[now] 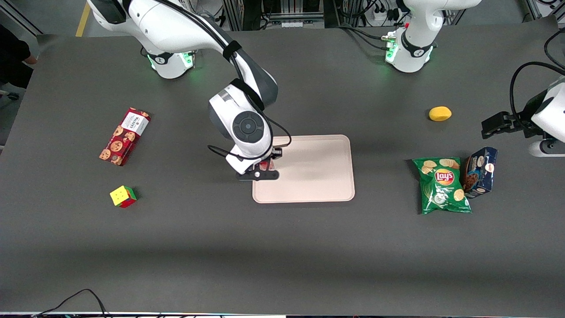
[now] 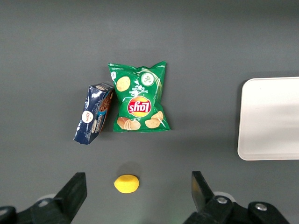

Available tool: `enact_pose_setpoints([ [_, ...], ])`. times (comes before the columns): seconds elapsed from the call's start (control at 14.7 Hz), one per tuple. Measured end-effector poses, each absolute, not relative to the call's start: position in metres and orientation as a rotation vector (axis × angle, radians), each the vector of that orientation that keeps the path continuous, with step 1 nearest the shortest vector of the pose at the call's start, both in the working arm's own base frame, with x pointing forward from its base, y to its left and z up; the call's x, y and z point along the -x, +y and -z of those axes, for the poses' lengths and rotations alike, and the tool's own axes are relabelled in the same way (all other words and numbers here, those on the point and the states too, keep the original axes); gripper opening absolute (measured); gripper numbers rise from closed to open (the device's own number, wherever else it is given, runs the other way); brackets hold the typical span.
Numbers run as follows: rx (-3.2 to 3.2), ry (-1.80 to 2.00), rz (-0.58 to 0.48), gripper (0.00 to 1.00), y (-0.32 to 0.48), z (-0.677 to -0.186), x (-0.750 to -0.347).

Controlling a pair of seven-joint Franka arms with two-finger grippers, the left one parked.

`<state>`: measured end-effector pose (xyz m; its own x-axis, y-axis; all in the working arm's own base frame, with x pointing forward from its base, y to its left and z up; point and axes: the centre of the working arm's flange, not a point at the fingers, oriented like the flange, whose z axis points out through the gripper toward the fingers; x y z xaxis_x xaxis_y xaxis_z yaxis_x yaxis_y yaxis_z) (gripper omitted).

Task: Place coke bottle on tray
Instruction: 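Lower the bottle onto the tray and open the right gripper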

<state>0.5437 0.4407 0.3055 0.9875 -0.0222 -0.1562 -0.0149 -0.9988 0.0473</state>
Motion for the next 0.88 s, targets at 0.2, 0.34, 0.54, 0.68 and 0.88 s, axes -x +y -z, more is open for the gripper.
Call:
enact_pose_setpoints([
  [0.2, -3.088, -0.030, 0.239, 0.40, 0.4410, -0.3052, -0.5448],
  [0.34, -3.094, -0.032, 0.228, 0.58, 0.4412, -0.3048, -0.5463],
  [0.54, -3.095, -0.033, 0.226, 0.84, 0.4414, -0.3038, -0.5467],
  [0.68, -3.095, -0.033, 0.226, 1.00, 0.4415, -0.3038, -0.5468],
  [0.88, -3.097, -0.033, 0.224, 1.00, 0.4418, -0.3044, -0.5472],
])
